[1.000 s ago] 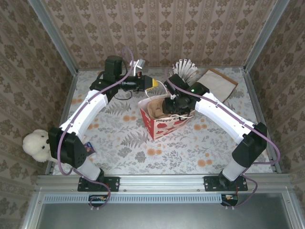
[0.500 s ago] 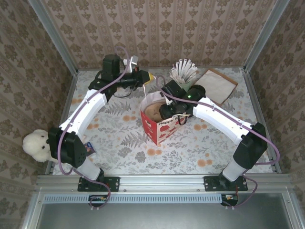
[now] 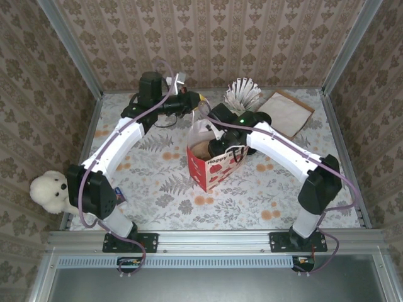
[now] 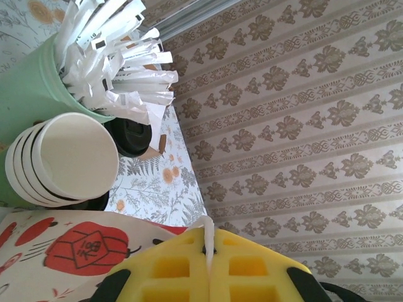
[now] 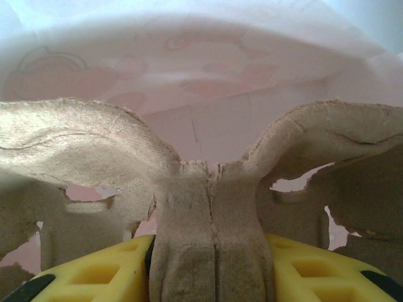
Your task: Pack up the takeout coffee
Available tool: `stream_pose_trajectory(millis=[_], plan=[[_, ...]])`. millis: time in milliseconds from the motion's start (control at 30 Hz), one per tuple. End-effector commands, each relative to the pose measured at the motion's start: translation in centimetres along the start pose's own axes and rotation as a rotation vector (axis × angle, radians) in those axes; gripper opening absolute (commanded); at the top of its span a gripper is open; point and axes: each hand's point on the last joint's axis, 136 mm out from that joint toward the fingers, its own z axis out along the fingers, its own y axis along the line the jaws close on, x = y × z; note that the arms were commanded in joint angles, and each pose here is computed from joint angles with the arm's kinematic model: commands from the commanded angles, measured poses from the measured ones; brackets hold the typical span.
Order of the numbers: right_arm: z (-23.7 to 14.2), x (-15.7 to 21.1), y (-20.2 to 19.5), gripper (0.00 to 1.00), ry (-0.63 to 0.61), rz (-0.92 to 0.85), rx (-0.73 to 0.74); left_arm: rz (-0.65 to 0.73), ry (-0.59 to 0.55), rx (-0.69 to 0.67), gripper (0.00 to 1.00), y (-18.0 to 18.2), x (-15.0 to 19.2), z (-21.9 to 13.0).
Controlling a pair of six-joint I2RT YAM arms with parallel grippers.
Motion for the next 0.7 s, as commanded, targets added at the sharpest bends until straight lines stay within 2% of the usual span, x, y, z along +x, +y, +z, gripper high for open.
stream_pose_trajectory(millis=[0,200,367,467,600,667], plan=[[0.6,2.9,0.8,0.45,0.175,-0.021,-0.036,0.078,0.001,0.069,0.00,-2.2,-0.3,0.0],[1.2,3.3,1.0,0.45,0.229,-0.009,-0.044,0.083,-0.021,0.049,0.00,-2.0,-0.8,-0.7],[1.0,3.2,1.5,0.45,0.237,0.030,-0.075,0.152,-0.043,0.053,0.16,-2.8,-0.8,-2.6],[1.2,3.2,1.7,0.45,0.244,0.052,-0.093,0.239,-0.064,0.009,0.34,-3.0,0.1,-4.6],[1.2,3.3,1.9,0.45,0.252,0.057,-0.100,0.429,-0.156,-0.085,0.69,-3.4,1.9,-8.4],[1.1,3.2,1.9,0.45,0.253,0.058,-0.101,0.527,-0.208,-0.112,0.79,-3.7,3.1,-10.1]])
